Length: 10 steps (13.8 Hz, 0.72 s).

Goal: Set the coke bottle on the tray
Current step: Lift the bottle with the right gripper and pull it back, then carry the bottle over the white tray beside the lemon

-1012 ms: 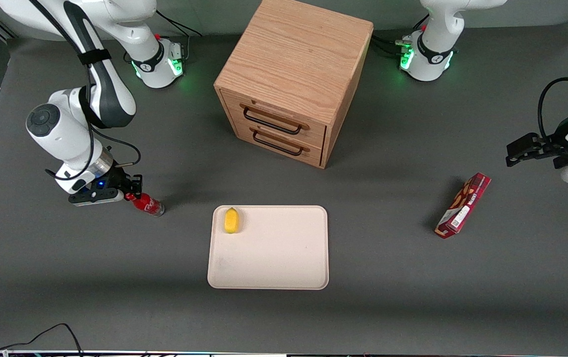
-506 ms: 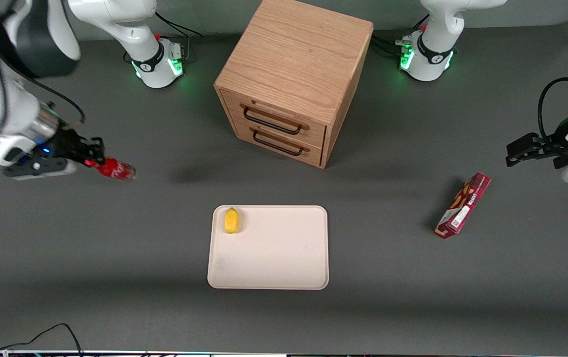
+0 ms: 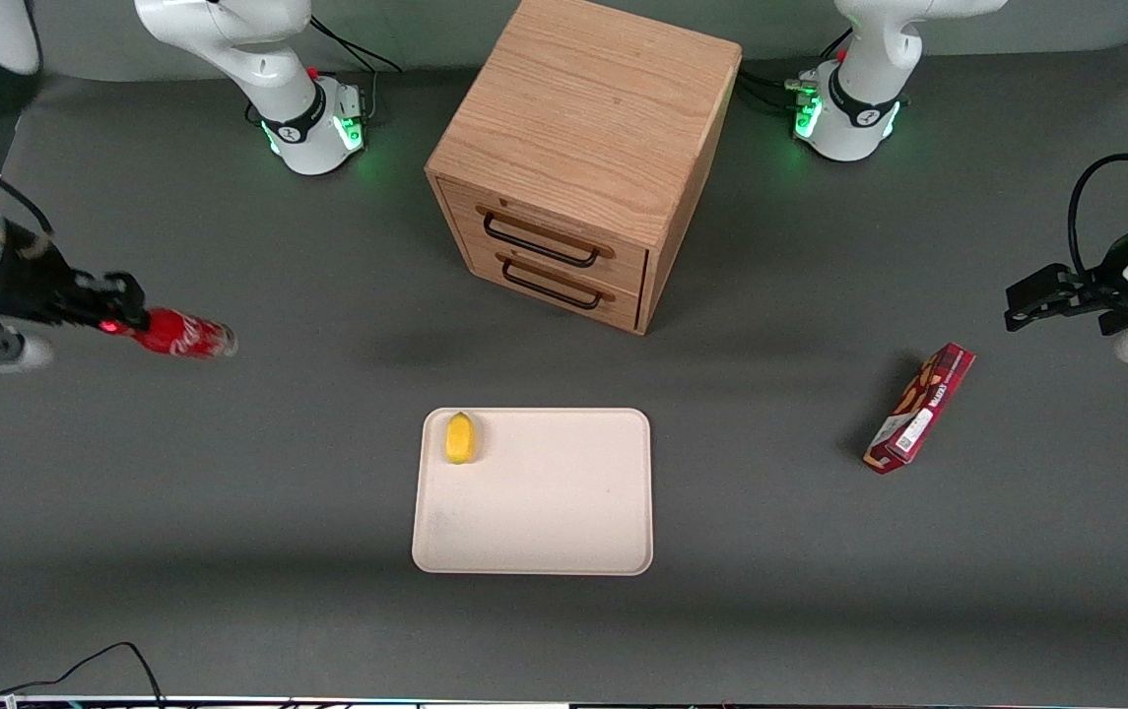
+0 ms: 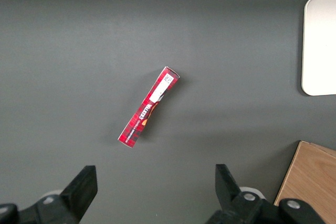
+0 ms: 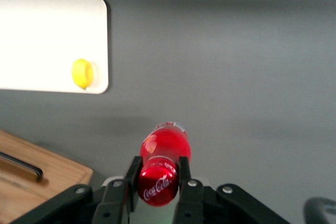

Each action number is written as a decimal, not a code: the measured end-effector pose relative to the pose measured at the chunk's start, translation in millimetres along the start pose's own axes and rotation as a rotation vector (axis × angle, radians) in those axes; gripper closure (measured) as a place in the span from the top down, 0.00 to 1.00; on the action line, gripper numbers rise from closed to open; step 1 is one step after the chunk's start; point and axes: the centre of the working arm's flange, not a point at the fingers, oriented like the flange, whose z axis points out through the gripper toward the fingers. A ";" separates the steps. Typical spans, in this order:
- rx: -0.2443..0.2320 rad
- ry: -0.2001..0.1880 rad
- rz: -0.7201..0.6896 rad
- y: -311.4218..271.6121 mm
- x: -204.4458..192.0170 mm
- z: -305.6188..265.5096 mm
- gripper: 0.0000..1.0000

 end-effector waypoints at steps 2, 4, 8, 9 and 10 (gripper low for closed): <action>-0.001 -0.020 0.046 -56.4 31.2 38.2 0.32; 0.010 0.018 0.099 -127.1 57.8 85.2 0.32; -0.002 0.165 0.192 -212.6 98.6 190.4 0.32; 0.000 0.188 0.206 -217.3 107.3 211.0 0.32; 0.001 0.209 0.215 -217.1 115.2 226.9 0.32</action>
